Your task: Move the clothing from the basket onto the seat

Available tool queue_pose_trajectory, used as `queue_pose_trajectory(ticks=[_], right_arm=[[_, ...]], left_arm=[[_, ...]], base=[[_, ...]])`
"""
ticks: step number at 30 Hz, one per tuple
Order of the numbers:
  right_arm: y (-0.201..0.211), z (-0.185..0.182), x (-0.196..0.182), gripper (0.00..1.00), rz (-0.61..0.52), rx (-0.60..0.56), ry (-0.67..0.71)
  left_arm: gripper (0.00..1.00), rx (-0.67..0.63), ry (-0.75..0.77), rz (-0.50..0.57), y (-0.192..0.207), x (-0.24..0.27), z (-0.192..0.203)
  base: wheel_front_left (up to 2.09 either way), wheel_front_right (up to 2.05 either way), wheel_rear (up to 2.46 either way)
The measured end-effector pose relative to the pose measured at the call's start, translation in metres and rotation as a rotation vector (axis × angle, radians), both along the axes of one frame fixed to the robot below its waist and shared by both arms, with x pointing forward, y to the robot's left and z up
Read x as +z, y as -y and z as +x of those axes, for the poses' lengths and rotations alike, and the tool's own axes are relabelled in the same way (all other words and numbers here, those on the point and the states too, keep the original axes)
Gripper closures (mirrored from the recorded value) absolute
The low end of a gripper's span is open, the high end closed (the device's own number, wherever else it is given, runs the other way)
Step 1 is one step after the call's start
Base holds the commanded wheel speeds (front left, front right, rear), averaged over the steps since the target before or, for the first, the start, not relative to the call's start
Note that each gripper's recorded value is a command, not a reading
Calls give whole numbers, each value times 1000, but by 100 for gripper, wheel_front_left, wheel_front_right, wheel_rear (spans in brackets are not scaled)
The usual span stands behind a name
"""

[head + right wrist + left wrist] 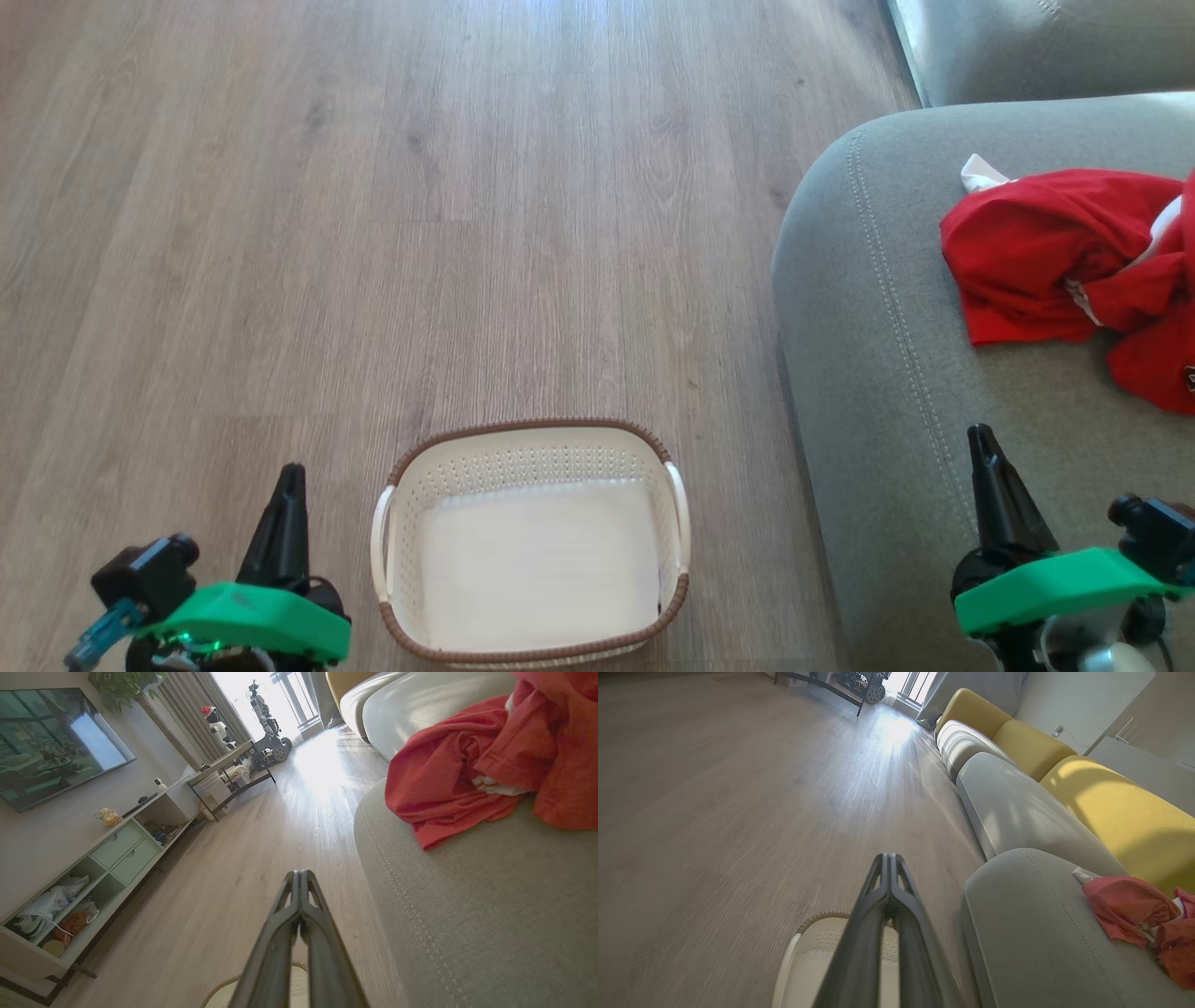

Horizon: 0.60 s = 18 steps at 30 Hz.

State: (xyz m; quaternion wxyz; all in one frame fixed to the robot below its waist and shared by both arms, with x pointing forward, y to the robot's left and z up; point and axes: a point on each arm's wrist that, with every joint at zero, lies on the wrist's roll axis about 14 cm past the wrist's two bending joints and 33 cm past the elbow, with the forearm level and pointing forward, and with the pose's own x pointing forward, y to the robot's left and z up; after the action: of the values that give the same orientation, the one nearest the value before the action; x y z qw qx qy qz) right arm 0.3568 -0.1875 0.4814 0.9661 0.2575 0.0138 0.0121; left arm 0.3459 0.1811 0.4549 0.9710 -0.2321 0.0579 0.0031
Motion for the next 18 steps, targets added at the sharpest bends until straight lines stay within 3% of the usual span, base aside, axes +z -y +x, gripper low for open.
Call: queue_pose_trajectory(ticks=[18], right_arm=[[4, 3, -3, 100, 194, -35, -36]], left_arm=[[100, 43, -28, -197, -3, -2, 3]], base=[[0, 0, 0]])
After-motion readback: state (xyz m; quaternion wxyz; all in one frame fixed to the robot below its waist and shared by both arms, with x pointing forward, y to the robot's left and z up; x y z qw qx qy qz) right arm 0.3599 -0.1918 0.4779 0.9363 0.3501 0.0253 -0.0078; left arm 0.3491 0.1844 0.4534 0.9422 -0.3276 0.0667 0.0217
